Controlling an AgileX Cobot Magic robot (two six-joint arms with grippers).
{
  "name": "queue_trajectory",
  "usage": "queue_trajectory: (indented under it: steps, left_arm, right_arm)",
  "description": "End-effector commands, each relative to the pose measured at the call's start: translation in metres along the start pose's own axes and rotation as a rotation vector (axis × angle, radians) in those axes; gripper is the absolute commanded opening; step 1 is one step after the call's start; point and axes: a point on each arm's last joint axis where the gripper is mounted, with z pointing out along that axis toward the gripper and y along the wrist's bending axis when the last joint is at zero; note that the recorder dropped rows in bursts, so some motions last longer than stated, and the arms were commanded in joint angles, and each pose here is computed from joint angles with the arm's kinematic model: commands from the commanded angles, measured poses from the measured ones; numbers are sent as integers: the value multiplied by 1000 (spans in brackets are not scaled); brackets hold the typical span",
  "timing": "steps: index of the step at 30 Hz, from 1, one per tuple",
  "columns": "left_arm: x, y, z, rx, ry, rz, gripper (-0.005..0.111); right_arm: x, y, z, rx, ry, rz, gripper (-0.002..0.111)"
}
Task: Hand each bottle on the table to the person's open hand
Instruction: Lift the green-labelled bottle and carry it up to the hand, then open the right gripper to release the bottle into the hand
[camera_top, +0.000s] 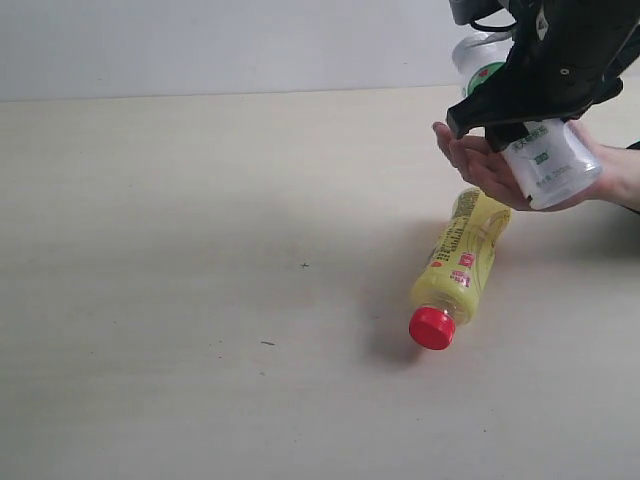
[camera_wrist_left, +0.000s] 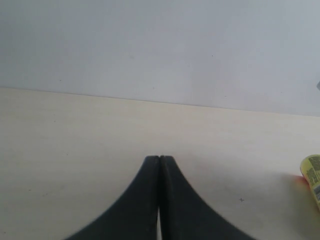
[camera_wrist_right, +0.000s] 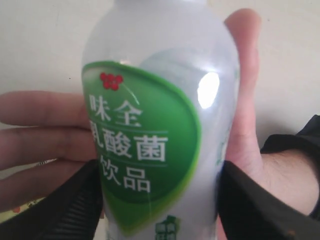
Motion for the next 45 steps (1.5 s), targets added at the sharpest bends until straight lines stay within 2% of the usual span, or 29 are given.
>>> queue_trajectory:
  steps: [1, 3, 6, 8, 13, 34, 45]
  left_arm:
    - [-1, 0, 0, 1, -11, 3, 0]
    - [-1, 0, 0, 1, -11, 3, 0]
    - [-1, 0, 0, 1, -11, 3, 0]
    - [-1, 0, 0, 1, -11, 3, 0]
    - [-1, 0, 0, 1, -11, 3, 0]
    - [-1, 0, 0, 1, -11, 3, 0]
    - [-1, 0, 0, 1, -11, 3, 0]
  right_arm:
    - [0, -2, 1, 23, 18, -18, 28]
    - [0, -2, 1, 23, 17, -20, 46]
    - [0, -2, 1, 23, 17, -22, 62]
    - [0, -2, 1, 27, 15, -24, 69]
    - [0, -3, 1, 37, 13, -30, 76]
    - [-1, -5, -5, 41, -11, -39, 78]
    - [2, -15, -35, 35, -89, -7, 78]
